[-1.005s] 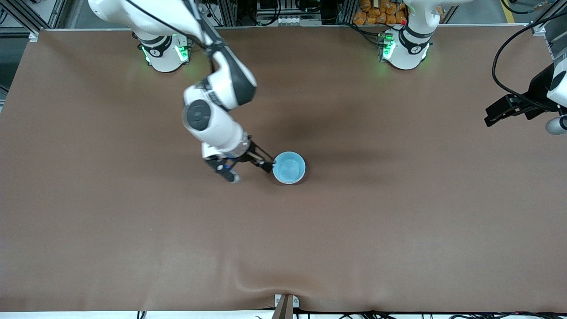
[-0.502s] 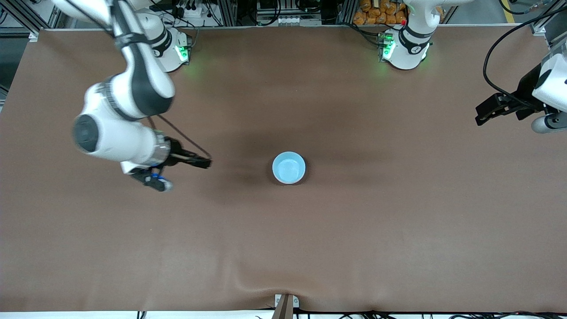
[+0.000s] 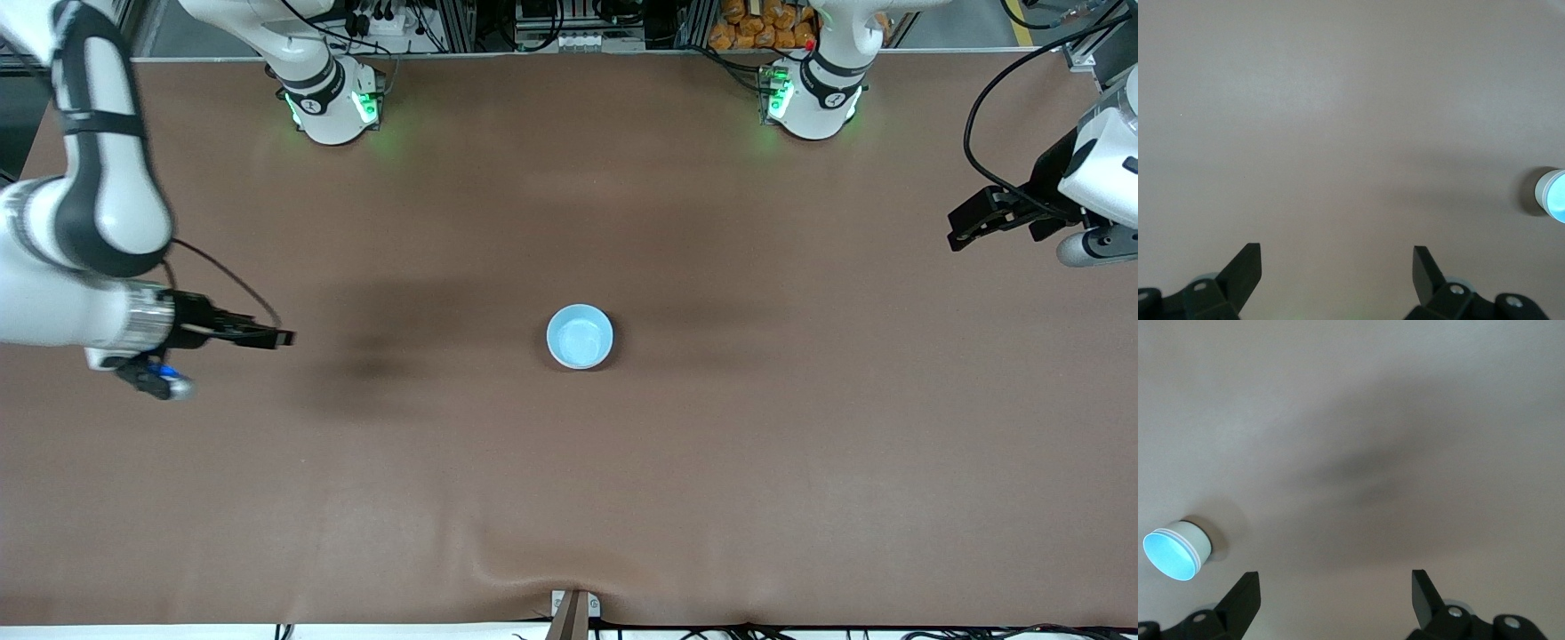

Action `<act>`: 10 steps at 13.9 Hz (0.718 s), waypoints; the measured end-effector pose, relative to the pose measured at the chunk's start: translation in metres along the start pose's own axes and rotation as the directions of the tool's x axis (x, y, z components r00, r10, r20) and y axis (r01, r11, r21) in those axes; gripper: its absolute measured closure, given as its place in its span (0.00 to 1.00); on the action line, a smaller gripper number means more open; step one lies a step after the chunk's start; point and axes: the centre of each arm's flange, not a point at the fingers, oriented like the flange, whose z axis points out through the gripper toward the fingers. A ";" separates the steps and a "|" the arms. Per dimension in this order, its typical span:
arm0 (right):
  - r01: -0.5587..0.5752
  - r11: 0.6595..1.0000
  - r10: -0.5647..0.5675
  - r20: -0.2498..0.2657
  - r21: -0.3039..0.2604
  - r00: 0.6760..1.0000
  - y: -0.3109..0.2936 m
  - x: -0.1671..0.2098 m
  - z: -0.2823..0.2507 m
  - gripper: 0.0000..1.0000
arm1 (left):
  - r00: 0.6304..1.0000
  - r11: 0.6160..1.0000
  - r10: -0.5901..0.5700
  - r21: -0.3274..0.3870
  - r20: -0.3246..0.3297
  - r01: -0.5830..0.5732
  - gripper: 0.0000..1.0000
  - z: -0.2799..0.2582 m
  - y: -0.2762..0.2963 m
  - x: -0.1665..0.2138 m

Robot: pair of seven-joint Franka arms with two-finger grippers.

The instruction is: Stack pink and blue bowls on white bowl

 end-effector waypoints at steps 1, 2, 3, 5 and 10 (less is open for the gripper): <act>0.005 1.000 -0.005 -0.006 0.010 1.000 0.017 0.003 -0.009 0.00 | 1.000 1.000 0.002 0.001 0.002 -0.002 0.00 0.000 0.000 0.000; 0.018 1.000 -0.017 -0.014 0.012 1.000 0.031 0.004 -0.017 0.00 | 1.000 1.000 0.005 0.001 0.005 -0.005 0.00 0.000 0.001 -0.001; 0.037 0.999 -0.037 -0.023 -0.003 0.999 0.041 0.003 -0.027 0.00 | 1.000 1.000 0.018 0.002 0.008 -0.018 0.00 0.001 0.002 -0.001; 0.081 0.993 -0.085 -0.051 -0.084 0.995 0.047 -0.008 -0.050 0.00 | 0.999 0.999 0.043 0.001 0.008 -0.043 0.00 0.000 0.007 -0.003; 0.221 0.927 -0.272 -0.137 -0.305 0.953 0.003 -0.061 -0.113 0.00 | 0.999 0.998 0.051 -0.021 0.016 -0.051 0.00 0.000 0.010 -0.004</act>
